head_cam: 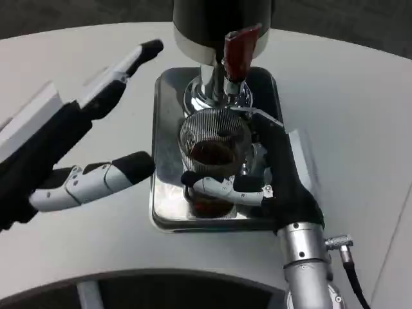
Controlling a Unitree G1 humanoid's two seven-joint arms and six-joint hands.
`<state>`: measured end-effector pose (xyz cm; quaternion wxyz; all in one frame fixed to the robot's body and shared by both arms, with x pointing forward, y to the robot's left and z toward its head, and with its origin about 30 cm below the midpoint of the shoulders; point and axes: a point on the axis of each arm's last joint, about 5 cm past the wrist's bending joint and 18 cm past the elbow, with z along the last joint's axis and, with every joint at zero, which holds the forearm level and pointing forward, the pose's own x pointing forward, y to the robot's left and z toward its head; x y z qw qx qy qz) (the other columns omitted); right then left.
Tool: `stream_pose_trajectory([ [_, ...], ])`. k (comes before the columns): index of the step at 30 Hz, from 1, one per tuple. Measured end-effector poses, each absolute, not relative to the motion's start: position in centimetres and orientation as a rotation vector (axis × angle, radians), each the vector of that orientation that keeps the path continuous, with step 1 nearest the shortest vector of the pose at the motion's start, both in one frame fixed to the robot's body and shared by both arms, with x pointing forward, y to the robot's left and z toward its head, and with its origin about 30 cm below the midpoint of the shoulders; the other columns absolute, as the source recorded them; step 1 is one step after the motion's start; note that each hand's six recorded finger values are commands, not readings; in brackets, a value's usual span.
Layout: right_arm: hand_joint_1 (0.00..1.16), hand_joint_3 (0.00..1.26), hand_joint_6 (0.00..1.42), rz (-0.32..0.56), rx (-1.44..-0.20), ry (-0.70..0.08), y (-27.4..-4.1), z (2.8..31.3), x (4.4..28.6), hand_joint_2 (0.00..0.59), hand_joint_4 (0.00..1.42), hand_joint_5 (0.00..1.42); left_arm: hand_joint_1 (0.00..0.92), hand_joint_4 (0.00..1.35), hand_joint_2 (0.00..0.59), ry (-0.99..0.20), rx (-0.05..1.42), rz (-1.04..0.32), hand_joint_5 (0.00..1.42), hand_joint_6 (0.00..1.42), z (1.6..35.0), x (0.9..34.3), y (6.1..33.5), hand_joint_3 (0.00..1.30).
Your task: Grasp the cup under the faucet to collect the drink, then remove the cup.
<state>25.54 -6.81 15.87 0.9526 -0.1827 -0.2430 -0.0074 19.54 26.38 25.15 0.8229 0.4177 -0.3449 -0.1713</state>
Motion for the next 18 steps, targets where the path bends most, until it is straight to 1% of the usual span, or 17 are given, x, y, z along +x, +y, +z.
stream_pose_trajectory([
  [4, 1.12, 0.75, 1.42, 0.006, -0.37, -0.471, -7.0, 15.5, 24.8, 0.069, 0.89, 1.0, 0.0, 0.0, 0.153, -0.677, 0.909, -0.34, 0.0, 0.0, 24.6, 18.5, 27.3, 0.0],
  [7, 1.12, 0.75, 1.42, 0.032, -0.368, -0.455, -7.3, 15.3, 24.2, 0.069, 0.9, 1.0, 0.0, 0.0, 0.155, -0.613, 0.953, -0.308, 0.0, 0.0, 24.2, 17.5, 28.1, 0.0],
  [12, 1.12, 0.76, 1.42, 0.078, -0.375, -0.46, -8.2, 15.4, 23.4, 0.069, 0.9, 1.02, 0.0, 0.0, 0.147, -0.567, 0.97, -0.289, 0.0, 0.0, 23.8, 17.0, 28.4, 0.0],
  [15, 1.12, 0.76, 1.42, 0.106, -0.377, -0.493, -8.8, 16.3, 22.9, 0.063, 0.91, 1.02, 0.0, 0.0, 0.124, -0.505, 1.124, -0.279, 0.0, 0.0, 23.5, 16.0, 27.9, 0.0],
  [16, 1.12, 0.76, 1.42, 0.114, -0.374, -0.504, -9.0, 16.6, 22.8, 0.063, 0.91, 1.02, 0.0, 0.0, 0.121, -0.468, 1.198, -0.286, 0.0, 0.0, 23.3, 15.5, 27.5, 0.0],
  [18, 1.12, 0.76, 1.42, 0.133, -0.373, -0.52, -9.3, 17.1, 22.5, 0.062, 0.92, 1.02, 0.0, 0.0, 0.107, -0.401, 1.289, -0.31, 0.0, 0.0, 22.8, 14.9, 27.0, 0.0],
])
